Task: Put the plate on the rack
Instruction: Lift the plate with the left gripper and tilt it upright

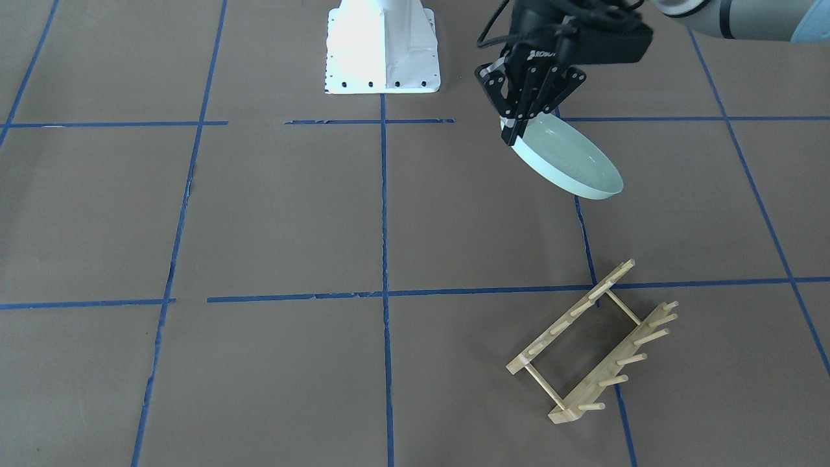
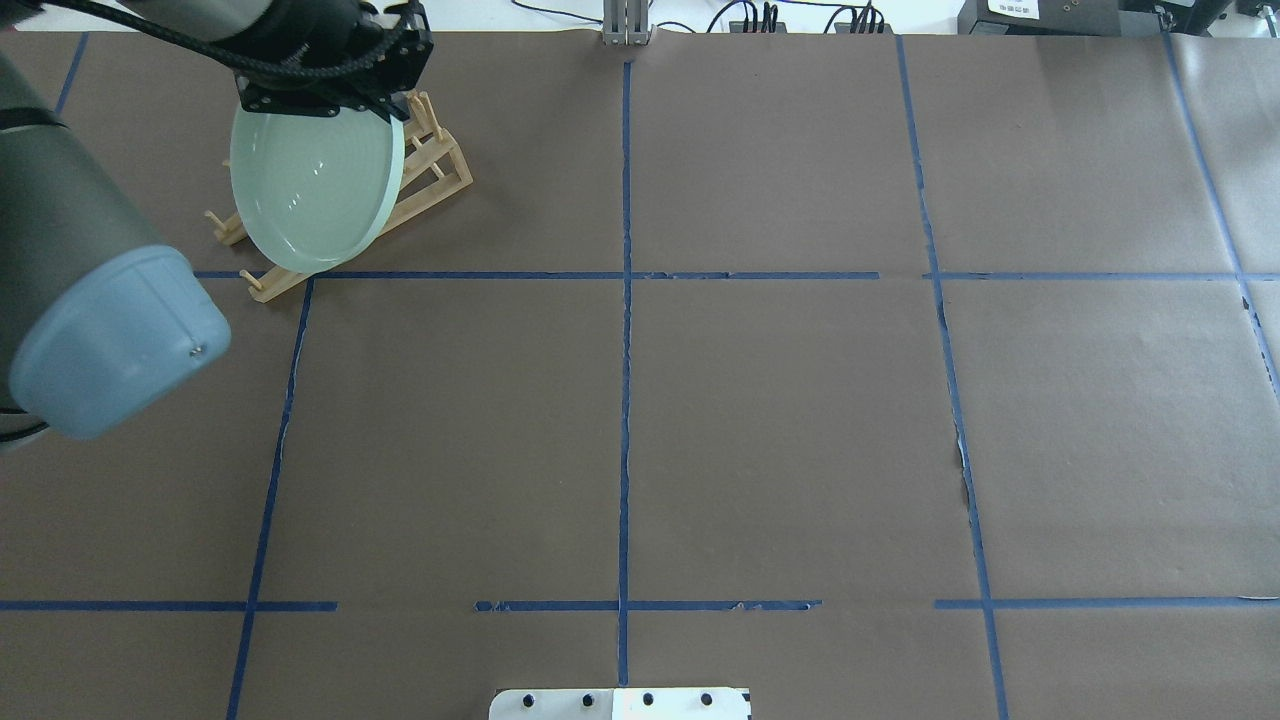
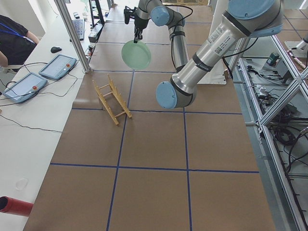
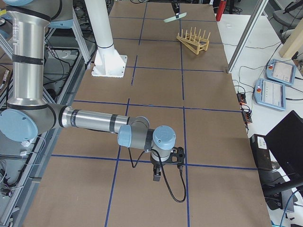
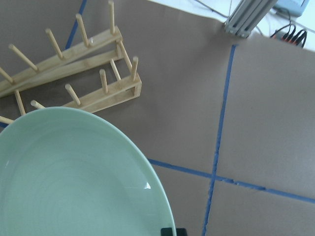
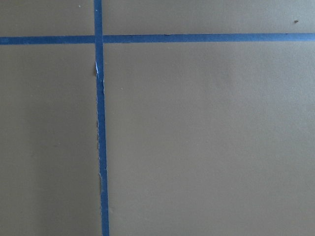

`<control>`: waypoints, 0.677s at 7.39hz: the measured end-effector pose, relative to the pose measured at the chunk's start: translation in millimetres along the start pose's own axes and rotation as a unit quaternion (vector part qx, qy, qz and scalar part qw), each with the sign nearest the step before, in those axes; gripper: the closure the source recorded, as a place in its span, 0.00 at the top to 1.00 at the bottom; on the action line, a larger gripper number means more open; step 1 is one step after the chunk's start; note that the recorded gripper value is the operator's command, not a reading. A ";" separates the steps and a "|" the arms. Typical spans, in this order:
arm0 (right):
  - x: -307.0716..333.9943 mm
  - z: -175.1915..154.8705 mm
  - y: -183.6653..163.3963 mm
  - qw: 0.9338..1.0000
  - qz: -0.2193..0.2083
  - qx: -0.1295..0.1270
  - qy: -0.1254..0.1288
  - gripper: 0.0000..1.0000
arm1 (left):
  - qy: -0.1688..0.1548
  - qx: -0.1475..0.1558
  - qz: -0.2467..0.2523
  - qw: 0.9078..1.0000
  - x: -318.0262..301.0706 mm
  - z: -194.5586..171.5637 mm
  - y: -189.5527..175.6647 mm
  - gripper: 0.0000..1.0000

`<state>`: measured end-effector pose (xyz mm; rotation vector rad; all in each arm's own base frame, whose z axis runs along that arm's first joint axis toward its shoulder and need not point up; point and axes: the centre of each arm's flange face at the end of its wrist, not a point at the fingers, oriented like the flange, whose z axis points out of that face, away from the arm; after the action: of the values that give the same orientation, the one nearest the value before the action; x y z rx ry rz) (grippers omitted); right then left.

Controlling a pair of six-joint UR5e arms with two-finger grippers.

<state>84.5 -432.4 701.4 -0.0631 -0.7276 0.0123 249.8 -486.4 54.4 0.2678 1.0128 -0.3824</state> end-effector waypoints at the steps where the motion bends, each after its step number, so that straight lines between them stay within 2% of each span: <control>1: 0.0 0.0 0.0 1.000 0.000 0.000 0.000 1.00 | 0.040 0.017 -0.002 0.999 -12.2 -10.5 -12.8 0.00; 2: 0.0 0.0 0.0 1.000 0.000 0.000 0.000 1.00 | 0.087 0.030 -0.013 0.996 -29.0 -11.0 -19.6 0.00; 3: 0.0 0.0 0.0 1.000 0.000 0.000 0.000 1.00 | 0.142 0.041 -0.036 0.988 -52.2 -7.0 -21.3 0.00; 5: 0.0 0.0 0.0 1.000 0.000 0.000 0.000 1.00 | 0.257 0.046 -0.086 0.961 -99.6 11.2 -25.1 0.00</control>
<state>84.5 -432.4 701.4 -0.0631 -0.7276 0.0124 200.7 -494.9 144.9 0.3750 1.5387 -0.5331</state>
